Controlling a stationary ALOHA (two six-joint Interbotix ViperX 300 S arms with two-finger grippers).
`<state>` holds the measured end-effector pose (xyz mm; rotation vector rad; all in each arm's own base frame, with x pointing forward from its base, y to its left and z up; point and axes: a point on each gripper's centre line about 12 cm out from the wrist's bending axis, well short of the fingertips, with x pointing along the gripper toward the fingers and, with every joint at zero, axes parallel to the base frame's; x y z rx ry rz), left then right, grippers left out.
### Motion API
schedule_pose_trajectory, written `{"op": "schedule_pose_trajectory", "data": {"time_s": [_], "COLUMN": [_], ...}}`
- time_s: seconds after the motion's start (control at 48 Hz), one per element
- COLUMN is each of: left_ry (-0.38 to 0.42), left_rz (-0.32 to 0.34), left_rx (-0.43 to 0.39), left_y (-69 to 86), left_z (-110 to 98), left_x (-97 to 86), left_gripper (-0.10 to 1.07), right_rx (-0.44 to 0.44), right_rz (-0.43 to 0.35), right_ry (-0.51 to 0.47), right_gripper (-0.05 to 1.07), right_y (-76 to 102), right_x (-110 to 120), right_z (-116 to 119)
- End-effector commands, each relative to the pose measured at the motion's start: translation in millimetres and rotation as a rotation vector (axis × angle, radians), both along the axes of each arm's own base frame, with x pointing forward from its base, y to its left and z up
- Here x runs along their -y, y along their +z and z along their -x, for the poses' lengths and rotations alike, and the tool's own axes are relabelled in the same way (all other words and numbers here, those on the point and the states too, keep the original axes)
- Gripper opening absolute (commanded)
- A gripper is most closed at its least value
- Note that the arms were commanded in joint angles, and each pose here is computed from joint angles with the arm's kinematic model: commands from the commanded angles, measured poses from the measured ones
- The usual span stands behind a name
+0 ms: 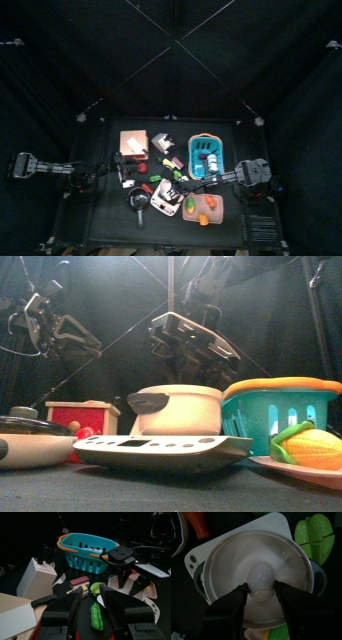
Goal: Grab egg
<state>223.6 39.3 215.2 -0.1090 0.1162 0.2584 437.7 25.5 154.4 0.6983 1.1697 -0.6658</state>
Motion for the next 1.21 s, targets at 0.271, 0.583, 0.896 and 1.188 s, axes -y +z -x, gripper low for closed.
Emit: {"op": "schedule_pose_trajectory", "data": {"time_s": [0.271,0.583,0.896,1.188], "left_ry": [0.002,0.004,0.002,0.001], "left_rz": [-0.003,-0.003,-0.004,-0.006], "left_rx": [0.010,0.010,0.010,0.010], "left_y": [3.3,3.3,3.3,3.4], "left_z": [-1.8,-1.7,-1.8,-1.8], "left_x": [-0.6,-1.0,-0.6,-0.5], "left_gripper": [0.75,0.75,0.75,0.75], "right_rx": [-0.022,-0.039,-0.035,0.006], "right_rz": [0.012,0.018,0.041,0.096], "right_ry": [-0.008,-0.008,0.003,0.012], "right_gripper": [0.77,0.77,0.68,0.62], "right_y": [-7.6,-14.7,-11.3,21.6], "right_x": [7.1,8.2,10.6,16.9], "right_z": [0.5,0.5,-0.5,-7.2]}}
